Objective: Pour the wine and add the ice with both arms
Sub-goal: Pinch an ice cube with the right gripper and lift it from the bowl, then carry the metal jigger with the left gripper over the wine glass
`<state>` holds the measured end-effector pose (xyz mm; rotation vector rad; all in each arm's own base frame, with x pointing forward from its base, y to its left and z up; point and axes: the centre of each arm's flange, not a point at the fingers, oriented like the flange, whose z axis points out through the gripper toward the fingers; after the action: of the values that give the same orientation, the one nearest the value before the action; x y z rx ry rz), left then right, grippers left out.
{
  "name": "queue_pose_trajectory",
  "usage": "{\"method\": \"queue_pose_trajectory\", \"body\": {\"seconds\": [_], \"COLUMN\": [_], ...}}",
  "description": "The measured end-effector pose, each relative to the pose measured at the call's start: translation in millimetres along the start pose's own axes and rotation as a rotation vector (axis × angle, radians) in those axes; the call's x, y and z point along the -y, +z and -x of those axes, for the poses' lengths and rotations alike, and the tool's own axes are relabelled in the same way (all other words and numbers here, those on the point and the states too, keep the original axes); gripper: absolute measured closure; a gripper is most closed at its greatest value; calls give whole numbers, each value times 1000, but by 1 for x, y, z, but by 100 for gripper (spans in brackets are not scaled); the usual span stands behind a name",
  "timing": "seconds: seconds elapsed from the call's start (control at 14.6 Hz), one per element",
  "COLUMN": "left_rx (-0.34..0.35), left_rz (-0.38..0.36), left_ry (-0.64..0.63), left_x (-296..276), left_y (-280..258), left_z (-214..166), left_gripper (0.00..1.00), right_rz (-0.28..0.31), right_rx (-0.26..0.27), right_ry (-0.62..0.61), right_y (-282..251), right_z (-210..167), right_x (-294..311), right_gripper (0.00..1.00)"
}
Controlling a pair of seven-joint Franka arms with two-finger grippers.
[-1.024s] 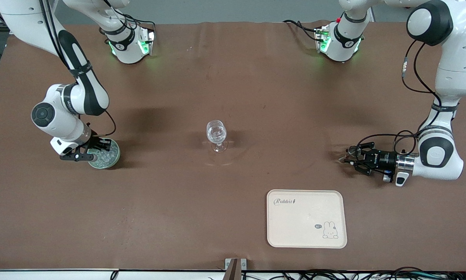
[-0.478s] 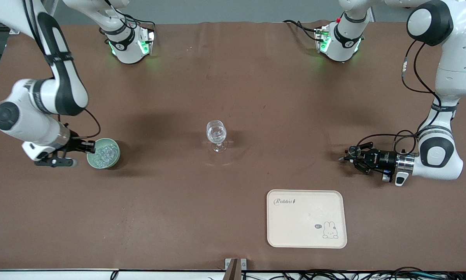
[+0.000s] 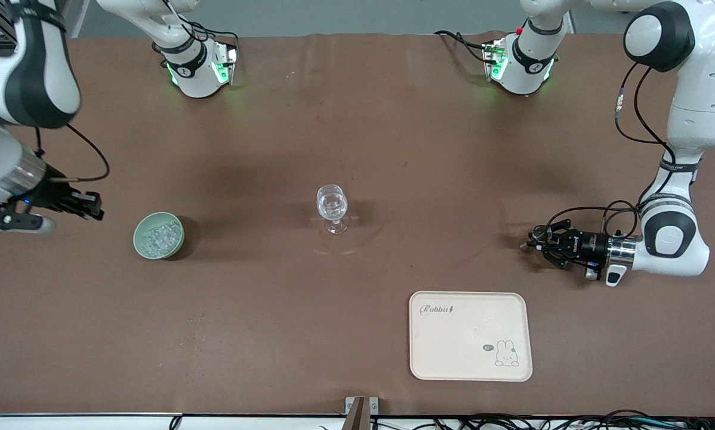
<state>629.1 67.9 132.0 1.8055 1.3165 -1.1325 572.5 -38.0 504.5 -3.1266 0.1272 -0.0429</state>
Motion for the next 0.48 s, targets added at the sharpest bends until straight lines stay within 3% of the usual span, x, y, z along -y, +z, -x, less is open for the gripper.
{"method": "queue_pose_trajectory", "body": {"seconds": [0.2, 0.48], "left_rx": [58, 83], "left_rz": [-38, -73], "left_ry": [45, 54], "left_x": [-24, -62], "left_y": [3, 21], "left_z": [40, 122], "left_gripper": [78, 78], "right_rz": [-1, -1], "right_rx": [22, 23], "right_ry": [9, 26], "right_y": [-74, -148], "right_z": [3, 17], "right_x": [-3, -14], "right_gripper": [75, 75]}}
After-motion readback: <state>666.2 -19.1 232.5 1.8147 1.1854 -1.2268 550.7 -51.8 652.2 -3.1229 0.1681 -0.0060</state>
